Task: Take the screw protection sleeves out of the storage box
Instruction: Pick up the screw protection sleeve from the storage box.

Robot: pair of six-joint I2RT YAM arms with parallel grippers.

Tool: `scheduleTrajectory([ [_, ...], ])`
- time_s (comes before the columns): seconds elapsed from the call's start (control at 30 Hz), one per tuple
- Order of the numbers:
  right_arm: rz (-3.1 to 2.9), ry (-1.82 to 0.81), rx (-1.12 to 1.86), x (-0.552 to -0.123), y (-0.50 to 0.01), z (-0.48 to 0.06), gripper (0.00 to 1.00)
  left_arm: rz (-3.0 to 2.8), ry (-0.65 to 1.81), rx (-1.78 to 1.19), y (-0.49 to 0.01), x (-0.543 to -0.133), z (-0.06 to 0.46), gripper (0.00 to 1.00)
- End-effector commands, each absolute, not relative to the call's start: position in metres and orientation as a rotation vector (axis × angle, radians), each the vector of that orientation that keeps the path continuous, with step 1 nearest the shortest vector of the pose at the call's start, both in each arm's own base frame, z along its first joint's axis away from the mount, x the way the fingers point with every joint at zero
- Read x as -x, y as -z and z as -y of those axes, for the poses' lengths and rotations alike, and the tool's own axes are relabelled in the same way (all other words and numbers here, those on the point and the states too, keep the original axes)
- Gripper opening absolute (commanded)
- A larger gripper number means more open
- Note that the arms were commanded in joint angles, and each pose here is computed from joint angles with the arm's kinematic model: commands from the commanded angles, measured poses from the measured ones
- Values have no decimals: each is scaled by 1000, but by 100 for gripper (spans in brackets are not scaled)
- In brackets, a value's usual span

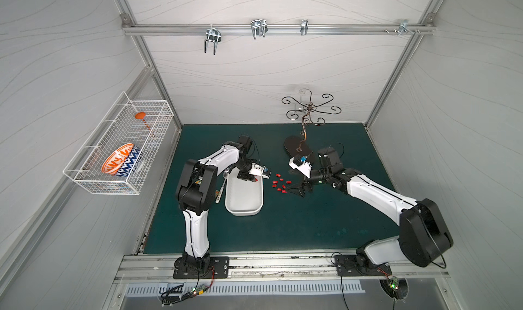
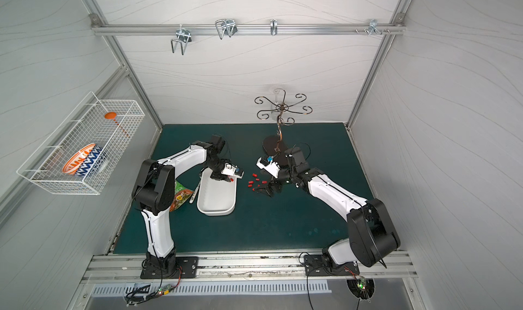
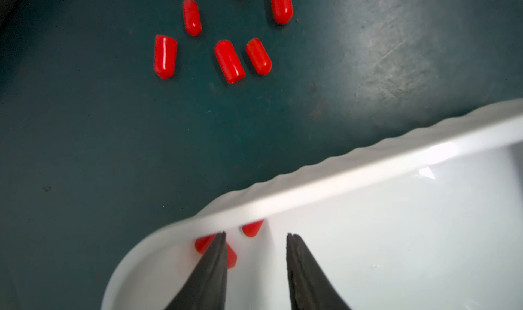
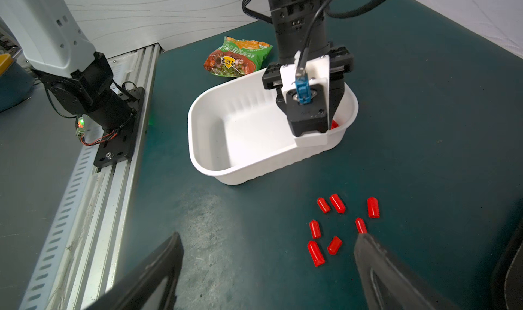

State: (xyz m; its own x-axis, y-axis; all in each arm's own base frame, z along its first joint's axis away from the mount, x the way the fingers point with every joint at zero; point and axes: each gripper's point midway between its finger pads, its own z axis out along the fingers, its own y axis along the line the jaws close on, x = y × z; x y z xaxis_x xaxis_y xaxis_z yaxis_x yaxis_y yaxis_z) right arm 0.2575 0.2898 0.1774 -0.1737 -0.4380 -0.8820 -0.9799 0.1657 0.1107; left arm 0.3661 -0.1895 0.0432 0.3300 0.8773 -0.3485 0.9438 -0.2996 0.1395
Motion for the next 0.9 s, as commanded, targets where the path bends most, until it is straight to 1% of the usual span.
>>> scheduleTrajectory([
  [0.0, -1702, -969, 1349, -257, -193, -287, 98, -1598, 278, -2305, -45, -375, 196, 38],
  [0.2, -1708, -976, 1341, -258, -194, -284, 98, -1605, 276, -2361, -31, -372, 194, 35],
  [0.5, -1721, -985, 1343, -258, -192, -284, 98, -1632, 271, -2420, -21, -364, 186, 24],
  [0.6, -1724, -986, 1344, -258, -192, -284, 98, -1640, 256, -2417, -20, -364, 185, 18],
  [0.73, -1729, -985, 1341, -258, -192, -284, 98, -1665, 224, -2390, -23, -364, 183, 8],
  [0.87, -1738, -976, 1333, -260, -192, -281, 98, -1740, 230, -2300, -38, -358, 183, 0],
])
